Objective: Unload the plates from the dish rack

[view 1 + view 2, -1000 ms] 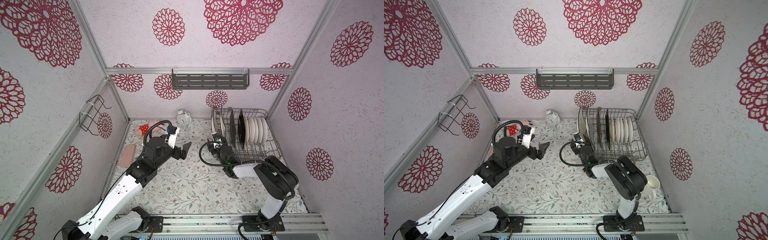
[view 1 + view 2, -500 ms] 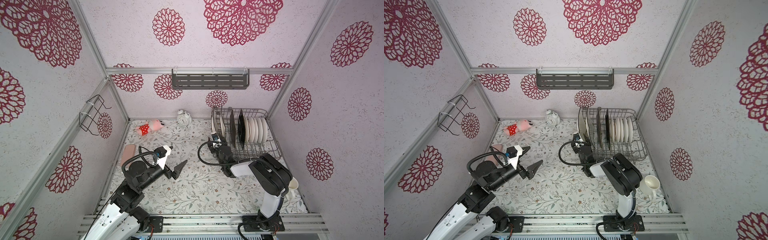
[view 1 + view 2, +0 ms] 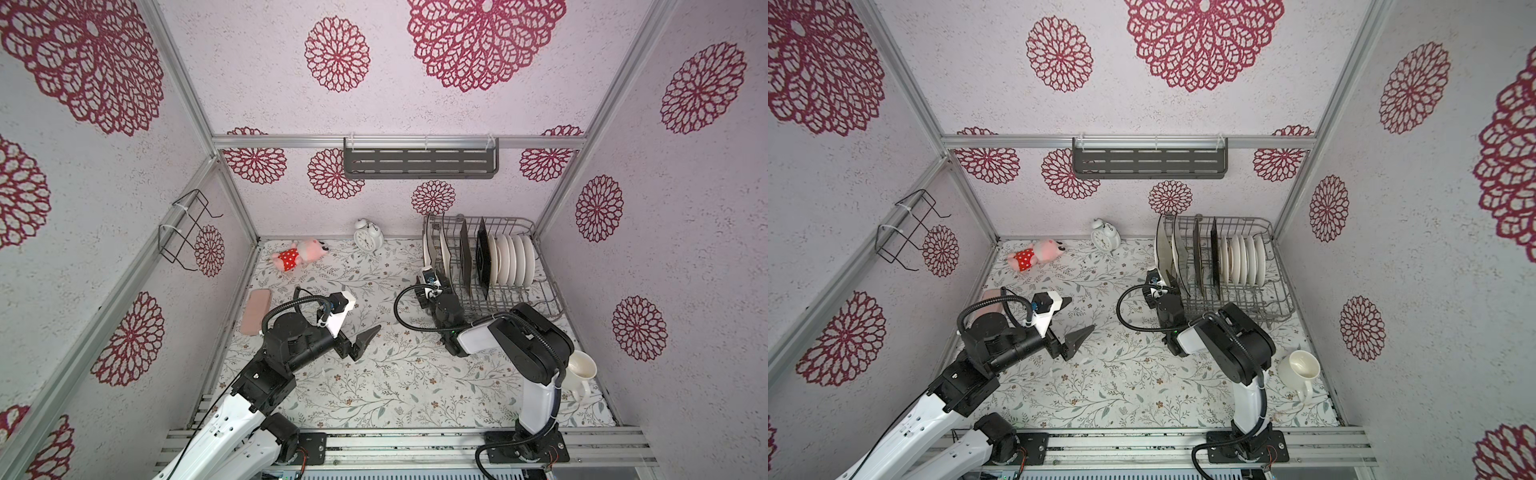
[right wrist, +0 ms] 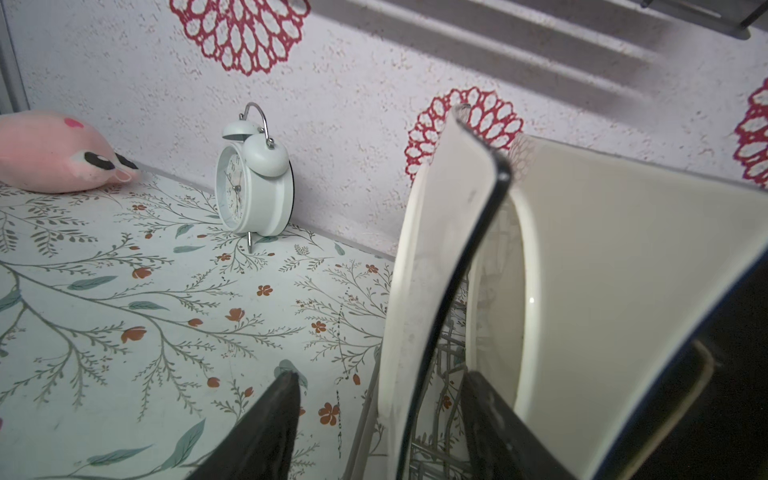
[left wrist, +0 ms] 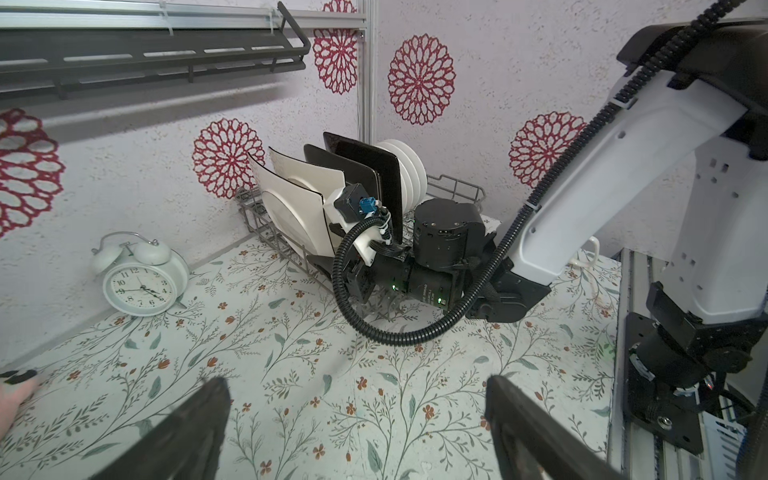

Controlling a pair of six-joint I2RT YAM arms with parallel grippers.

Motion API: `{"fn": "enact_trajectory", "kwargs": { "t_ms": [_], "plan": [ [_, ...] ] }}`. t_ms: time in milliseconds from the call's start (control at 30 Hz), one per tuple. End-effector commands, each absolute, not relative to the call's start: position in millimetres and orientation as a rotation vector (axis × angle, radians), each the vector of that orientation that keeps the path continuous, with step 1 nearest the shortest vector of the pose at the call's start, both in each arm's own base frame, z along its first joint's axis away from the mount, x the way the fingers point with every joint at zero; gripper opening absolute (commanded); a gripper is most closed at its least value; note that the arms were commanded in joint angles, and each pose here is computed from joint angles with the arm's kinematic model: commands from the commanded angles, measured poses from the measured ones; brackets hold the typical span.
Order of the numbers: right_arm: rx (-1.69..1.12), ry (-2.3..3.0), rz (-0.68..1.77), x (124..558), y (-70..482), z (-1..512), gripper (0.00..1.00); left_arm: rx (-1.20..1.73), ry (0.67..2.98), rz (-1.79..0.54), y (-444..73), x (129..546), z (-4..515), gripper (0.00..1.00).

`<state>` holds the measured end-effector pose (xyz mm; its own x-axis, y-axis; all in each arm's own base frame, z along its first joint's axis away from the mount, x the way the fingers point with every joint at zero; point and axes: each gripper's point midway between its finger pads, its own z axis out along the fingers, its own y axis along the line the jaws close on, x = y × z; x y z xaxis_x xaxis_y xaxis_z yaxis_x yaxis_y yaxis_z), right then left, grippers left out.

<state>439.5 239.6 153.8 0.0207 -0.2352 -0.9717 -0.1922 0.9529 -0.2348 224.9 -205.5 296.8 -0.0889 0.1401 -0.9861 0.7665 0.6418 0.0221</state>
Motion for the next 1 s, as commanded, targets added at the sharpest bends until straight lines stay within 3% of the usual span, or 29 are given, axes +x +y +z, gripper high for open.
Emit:
{"fn": "enact_trajectory", "kwargs": {
  "t_ms": [0, 300, 967],
  "plan": [
    [-0.240, 1.474, -0.001, 446, 238, 187, 0.64, 0.835, 1.557, -0.631, -210, 215, 304, 0.98],
    [-0.228, 1.463, -0.007, 455, 240, 184, 0.63, 0.849, 1.585, -0.622, -209, 214, 296, 0.97],
    [-0.209, 1.461, -0.023, 475, 243, 177, 0.49, 0.858, 1.608, -0.617, -212, 219, 284, 0.97]
  ]
}}
